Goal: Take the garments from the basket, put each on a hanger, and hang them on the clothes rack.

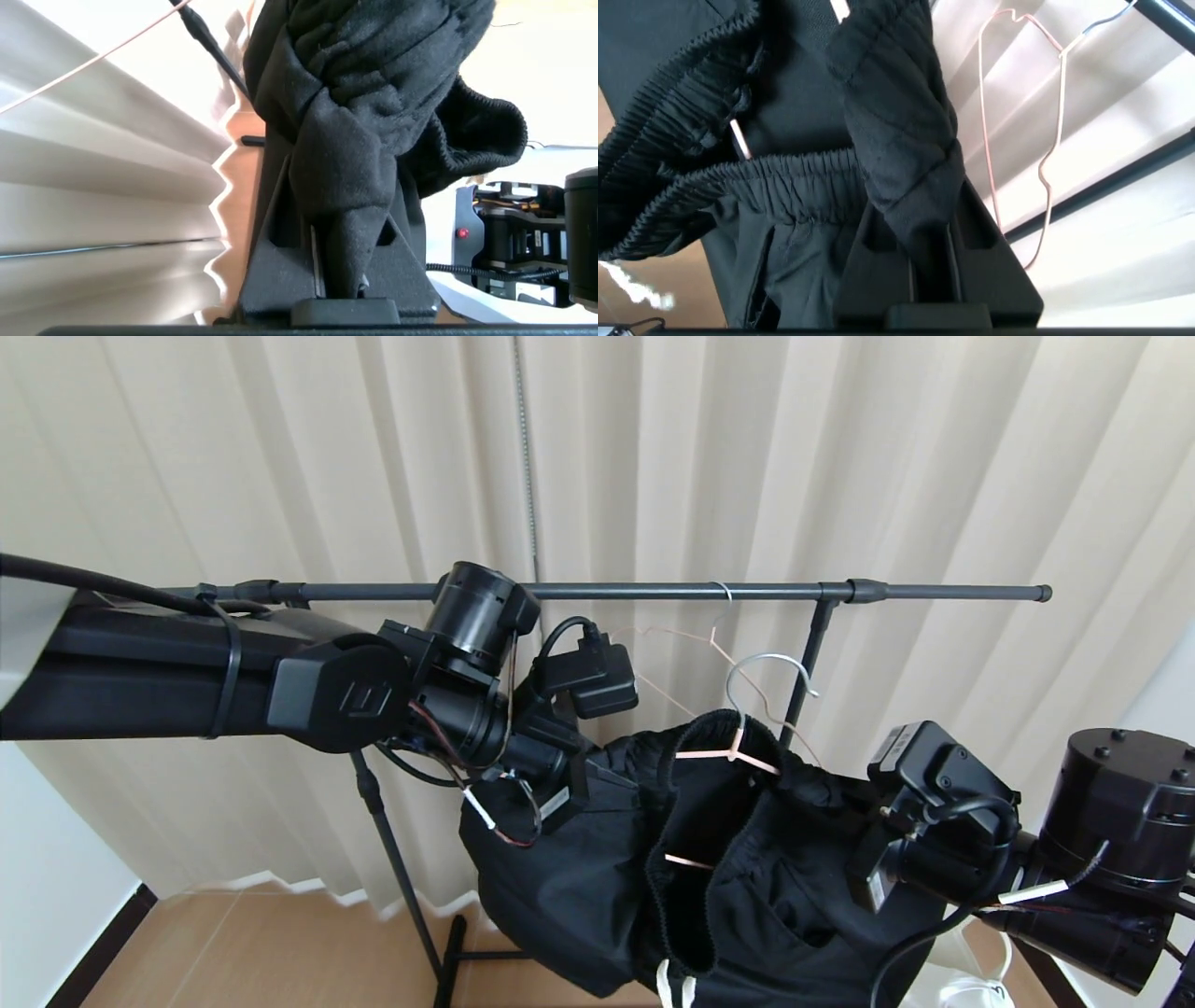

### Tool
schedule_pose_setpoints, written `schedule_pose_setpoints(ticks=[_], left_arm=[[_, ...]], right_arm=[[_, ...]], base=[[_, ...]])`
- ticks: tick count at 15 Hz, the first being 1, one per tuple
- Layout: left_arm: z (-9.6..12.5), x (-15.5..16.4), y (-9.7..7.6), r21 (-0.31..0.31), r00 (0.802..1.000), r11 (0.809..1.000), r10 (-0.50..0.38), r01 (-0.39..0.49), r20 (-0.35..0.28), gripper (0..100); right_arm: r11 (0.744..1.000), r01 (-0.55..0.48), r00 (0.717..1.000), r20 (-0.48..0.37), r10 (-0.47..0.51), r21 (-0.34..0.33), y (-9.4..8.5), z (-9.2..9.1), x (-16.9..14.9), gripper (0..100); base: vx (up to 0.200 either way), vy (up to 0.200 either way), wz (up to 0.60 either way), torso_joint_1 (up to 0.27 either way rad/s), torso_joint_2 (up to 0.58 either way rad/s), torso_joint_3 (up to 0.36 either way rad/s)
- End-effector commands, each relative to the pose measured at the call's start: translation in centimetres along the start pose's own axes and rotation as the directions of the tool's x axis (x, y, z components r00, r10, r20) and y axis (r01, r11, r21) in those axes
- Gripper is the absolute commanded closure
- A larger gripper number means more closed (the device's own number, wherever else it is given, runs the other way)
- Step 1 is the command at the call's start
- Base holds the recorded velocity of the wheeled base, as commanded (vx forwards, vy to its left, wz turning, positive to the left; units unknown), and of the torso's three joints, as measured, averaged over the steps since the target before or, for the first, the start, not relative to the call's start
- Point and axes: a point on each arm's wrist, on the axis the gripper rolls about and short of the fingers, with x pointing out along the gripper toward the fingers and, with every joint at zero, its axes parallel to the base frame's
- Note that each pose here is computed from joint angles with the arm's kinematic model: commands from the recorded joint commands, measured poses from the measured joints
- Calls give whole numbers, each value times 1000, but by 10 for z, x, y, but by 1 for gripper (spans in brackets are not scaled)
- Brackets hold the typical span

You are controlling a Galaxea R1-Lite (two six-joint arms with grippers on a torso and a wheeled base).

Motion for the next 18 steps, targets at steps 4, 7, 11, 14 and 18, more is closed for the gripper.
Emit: schedule_pose_setpoints(ticks=[4, 7, 11, 14, 18], left_arm=[[4, -15, -7, 7, 1000, 1000, 17, -17, 12, 100], [3, -20, -10, 2, 1000, 1000, 19, -19, 7, 100], [2, -33, -10, -5, 999, 999, 44, -44, 12, 100], [0, -53, -15, -29, 997, 997, 78, -78, 16, 100], [-5, -88, -22, -80, 988, 986, 150, -148, 23, 100]], right_arm=[[1000, 10, 1000, 20, -10, -1, -2, 4, -6, 0], [1000, -15, 998, 56, 14, 9, -5, 7, -12, 0], [999, -33, 993, 118, 28, 40, -18, 14, -26, 0], [998, -36, 990, 135, 29, 54, -29, 11, -32, 0], [992, -90, 993, 86, 83, 88, -39, 0, -38, 0]], base=[[0, 0, 0, 0, 0, 0], [0, 0, 0, 0, 0, 0], [0, 0, 0, 0, 0, 0], [0, 0, 0, 0, 0, 0], [0, 0, 0, 0, 0, 0]])
